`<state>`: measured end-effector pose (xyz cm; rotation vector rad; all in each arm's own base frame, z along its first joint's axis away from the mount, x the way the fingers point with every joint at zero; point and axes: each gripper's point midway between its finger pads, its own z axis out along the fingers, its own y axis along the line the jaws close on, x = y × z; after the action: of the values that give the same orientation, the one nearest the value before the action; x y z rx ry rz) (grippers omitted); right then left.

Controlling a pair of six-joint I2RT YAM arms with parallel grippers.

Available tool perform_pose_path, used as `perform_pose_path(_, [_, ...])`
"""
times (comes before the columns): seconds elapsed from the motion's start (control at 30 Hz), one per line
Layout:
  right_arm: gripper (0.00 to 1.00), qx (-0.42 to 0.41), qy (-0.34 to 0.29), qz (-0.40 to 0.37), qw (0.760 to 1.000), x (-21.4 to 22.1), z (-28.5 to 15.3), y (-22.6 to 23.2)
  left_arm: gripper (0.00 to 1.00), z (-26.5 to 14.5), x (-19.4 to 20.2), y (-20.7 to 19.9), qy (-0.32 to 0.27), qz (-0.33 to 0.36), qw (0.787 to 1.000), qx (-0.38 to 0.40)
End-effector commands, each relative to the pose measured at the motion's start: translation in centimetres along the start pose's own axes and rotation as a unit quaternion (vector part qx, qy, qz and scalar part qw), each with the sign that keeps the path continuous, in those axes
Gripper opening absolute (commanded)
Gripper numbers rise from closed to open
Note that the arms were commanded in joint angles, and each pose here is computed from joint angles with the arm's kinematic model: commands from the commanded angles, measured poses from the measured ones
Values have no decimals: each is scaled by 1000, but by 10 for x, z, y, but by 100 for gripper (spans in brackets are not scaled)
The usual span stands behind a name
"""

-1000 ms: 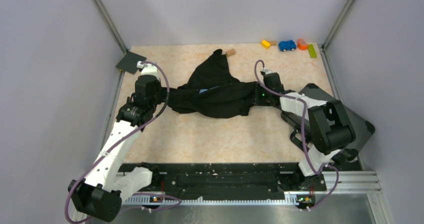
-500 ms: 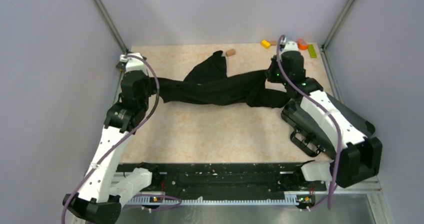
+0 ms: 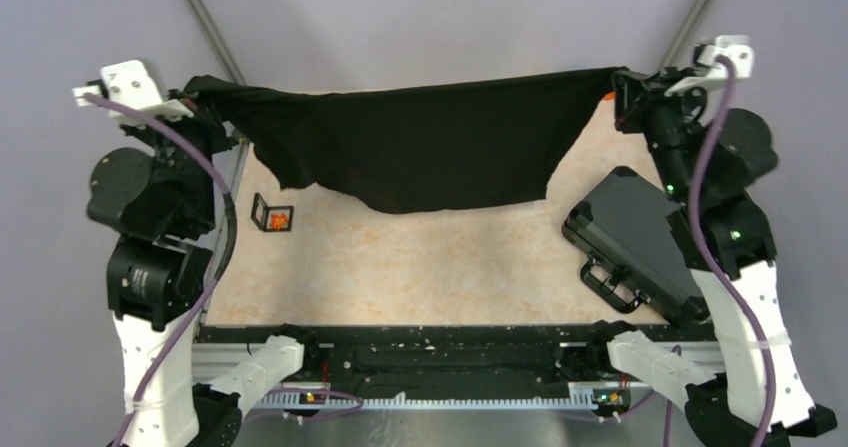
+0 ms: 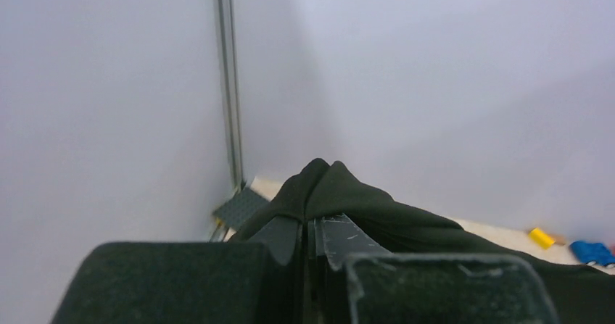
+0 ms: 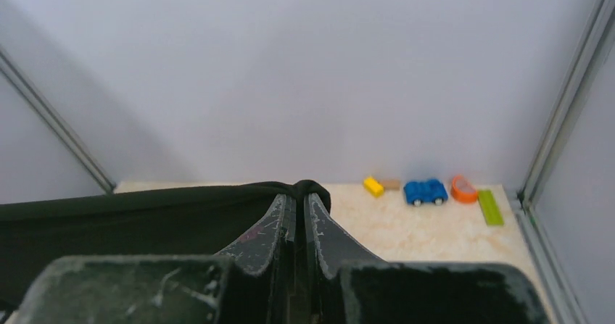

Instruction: Pin the brooch onto the clothing

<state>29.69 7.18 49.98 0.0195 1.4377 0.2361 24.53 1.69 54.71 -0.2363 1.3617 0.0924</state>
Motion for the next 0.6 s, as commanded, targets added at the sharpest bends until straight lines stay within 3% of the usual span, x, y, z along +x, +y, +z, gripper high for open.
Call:
perform_pose_path(0.0, [0, -32, -82, -6, 996, -63, -28, 9, 0, -14, -38, -6, -40, -1, 998, 43])
perform_pose_path(0.13, [0, -64, -99, 2, 993, -74, -39, 19, 0, -24, -52, -11, -56, -15, 996, 67])
perform_pose_path(0.23, [0, -53, -75, 3, 996, -61, -26, 17, 0, -15, -43, -26, -40, -22, 995, 90])
perform_pose_path(0.57, [0, -27, 29, 18, 999, 20, 63, 11, 0, 94, 46, -81, 71, 18, 993, 88])
